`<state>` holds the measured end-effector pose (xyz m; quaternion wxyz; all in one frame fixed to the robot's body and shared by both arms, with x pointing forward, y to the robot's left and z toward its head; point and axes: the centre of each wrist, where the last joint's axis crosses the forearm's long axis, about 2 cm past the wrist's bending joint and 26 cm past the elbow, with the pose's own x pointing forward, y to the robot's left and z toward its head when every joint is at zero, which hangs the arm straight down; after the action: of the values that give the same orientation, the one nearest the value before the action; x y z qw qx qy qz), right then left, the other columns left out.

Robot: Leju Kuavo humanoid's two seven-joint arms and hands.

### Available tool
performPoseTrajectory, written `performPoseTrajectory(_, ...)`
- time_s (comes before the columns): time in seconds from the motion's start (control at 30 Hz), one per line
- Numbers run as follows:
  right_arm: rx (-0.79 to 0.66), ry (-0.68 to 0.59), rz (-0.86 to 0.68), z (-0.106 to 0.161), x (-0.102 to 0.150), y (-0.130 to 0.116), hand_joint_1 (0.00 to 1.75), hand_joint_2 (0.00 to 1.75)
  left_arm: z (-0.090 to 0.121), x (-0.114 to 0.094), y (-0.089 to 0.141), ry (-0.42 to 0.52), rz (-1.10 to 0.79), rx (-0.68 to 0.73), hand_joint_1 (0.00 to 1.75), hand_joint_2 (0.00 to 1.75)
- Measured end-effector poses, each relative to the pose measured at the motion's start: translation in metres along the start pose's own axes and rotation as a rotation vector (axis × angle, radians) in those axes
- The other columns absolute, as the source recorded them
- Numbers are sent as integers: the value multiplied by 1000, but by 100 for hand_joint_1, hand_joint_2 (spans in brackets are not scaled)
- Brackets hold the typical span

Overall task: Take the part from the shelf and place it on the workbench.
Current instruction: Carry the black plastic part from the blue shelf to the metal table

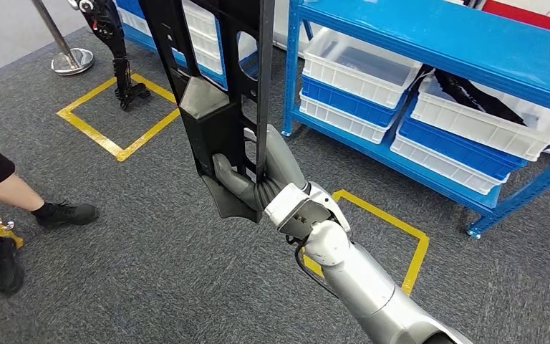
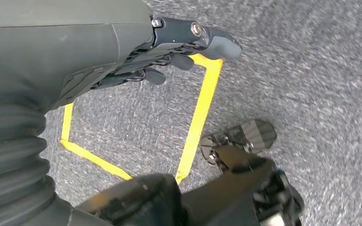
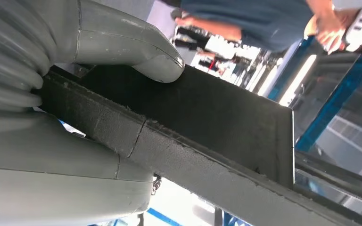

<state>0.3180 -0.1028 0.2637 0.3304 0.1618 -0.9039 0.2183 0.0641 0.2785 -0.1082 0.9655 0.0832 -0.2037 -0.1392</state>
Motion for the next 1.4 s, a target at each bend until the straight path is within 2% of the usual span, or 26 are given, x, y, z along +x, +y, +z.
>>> performPoseTrajectory(0.2, 2, 5, 2, 2, -1, 0, 175, 175, -1, 3, 2, -7, 2, -2, 0, 175)
performPoseTrajectory(0.57, 1, 0, -5, -1, 0, 2, 175, 175, 0, -4, 3, 3, 4, -1, 0, 175)
performPoseTrajectory(1.4, 12, 7, 1, 4, -1, 3, 175, 175, -2, 0, 7, -8, 0, 0, 0, 175)
